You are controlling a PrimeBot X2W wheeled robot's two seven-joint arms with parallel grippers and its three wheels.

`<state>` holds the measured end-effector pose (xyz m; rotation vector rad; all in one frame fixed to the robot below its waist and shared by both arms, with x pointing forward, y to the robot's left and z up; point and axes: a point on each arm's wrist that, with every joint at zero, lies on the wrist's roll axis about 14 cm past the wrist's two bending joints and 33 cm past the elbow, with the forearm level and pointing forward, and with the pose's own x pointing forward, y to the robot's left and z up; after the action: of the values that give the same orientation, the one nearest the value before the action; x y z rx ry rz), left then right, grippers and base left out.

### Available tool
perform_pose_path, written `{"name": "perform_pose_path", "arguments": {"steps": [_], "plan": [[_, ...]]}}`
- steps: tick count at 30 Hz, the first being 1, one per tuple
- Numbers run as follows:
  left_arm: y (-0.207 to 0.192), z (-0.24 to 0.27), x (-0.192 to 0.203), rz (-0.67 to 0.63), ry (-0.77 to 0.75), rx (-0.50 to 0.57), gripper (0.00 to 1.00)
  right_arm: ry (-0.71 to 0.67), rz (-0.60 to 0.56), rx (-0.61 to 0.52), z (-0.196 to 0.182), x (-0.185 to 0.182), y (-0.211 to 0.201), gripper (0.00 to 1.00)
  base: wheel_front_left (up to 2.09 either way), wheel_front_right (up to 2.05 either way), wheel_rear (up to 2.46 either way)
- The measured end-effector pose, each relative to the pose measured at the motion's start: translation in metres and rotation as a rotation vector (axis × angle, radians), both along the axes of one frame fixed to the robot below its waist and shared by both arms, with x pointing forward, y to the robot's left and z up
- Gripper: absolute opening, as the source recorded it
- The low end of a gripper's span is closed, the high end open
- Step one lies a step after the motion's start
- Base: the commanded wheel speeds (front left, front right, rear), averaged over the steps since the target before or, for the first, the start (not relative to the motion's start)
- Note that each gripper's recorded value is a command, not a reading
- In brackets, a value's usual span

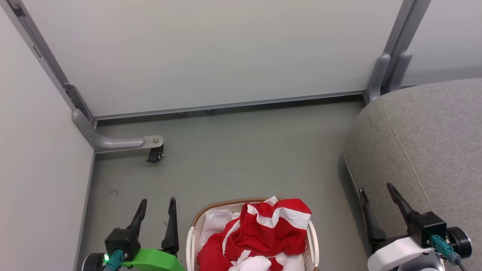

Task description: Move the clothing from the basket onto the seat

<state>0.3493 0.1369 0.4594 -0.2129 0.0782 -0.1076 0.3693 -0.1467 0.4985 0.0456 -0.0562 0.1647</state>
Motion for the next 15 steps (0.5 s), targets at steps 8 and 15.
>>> {"name": "perform_pose_path", "arguments": {"steps": [8,15], "plan": [[-0.002,-0.002,0.001,-0.010,0.006,0.004,1.00,-0.003,-0.003,0.001,0.001,0.001,-0.001,1.00,0.00,0.00,0.00],[-0.013,-0.008,0.004,-0.046,0.022,0.014,1.00,0.001,-0.005,0.002,-0.001,0.005,-0.002,1.00,0.00,0.00,0.00]]}}
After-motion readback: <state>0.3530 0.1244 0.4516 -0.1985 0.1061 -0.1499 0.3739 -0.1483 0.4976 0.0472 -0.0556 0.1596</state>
